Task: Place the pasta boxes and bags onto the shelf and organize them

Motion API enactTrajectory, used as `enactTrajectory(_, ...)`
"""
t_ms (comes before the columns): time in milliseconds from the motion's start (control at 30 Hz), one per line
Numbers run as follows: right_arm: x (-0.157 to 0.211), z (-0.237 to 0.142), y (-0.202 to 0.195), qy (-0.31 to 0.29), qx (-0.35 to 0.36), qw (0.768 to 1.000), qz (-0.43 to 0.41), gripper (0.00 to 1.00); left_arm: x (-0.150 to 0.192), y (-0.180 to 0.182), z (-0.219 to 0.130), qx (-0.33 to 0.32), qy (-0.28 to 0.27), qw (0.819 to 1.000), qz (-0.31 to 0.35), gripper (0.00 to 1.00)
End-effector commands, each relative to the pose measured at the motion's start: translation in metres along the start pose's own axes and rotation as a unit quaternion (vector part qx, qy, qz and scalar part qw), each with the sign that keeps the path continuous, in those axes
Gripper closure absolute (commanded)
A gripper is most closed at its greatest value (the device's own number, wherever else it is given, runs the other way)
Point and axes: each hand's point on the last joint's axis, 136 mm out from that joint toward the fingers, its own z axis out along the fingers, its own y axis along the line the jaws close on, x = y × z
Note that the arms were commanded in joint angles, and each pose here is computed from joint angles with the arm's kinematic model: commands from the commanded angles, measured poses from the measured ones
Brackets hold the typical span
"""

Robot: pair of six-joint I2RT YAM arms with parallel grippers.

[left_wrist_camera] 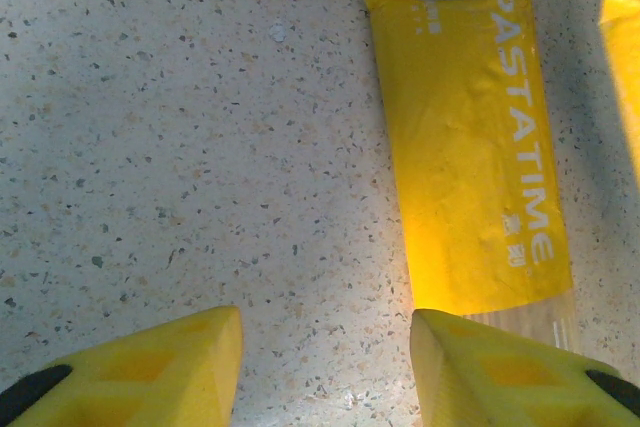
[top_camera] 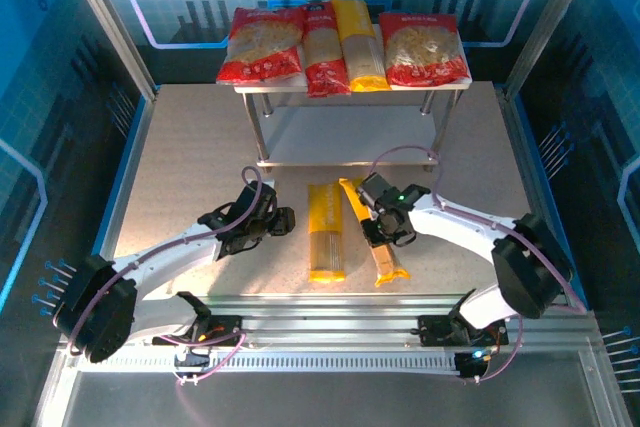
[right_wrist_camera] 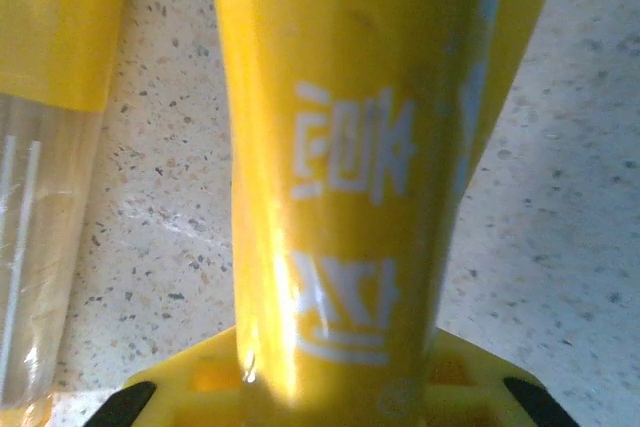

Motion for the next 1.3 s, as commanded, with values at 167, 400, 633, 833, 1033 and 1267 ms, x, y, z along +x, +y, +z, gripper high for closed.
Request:
enactTrajectory(167, -0.1, -0.062, -0.028, -0.135, 0.032, 0.99, 0.031, 1.0, -0.013, -0.008, -0.006, 0.016, -0.014, 1.0, 0.001, 0.51)
enactTrajectory(400, -0.162, -0.064, -0.06, -0.189, 0.076, 0.978, 0.051, 1.0, -0.014, -0.006, -0.008, 0.014, -0.014, 1.0, 0.003, 0.51)
enactTrajectory(633, -0.201, -0.061, -0.088, -0.237, 0.125, 0.961, 0.065, 1.0, -0.013, -0.003, -0.01, 0.011, -0.017, 1.0, -0.002, 0.51)
enactTrajectory(833, -0.218, -0.063, -0.097, -0.271, 0.146, 0.949, 0.072, 1.0, -0.013, 0.0, -0.011, 0.007, -0.016, 1.0, -0.004, 0.51)
enactTrajectory(1033, -0.237, -0.065, -0.101, -0.301, 0.156, 0.937, 0.081, 1.0, -0.013, -0.001, -0.009, 0.007, -0.013, 1.0, -0.004, 0.51)
enactTrajectory(1267, -0.257, -0.061, -0.108, -0.327, 0.171, 0.925, 0.093, 1.0, -0.012, -0.001, -0.007, 0.006, -0.01, 1.0, -0.004, 0.51)
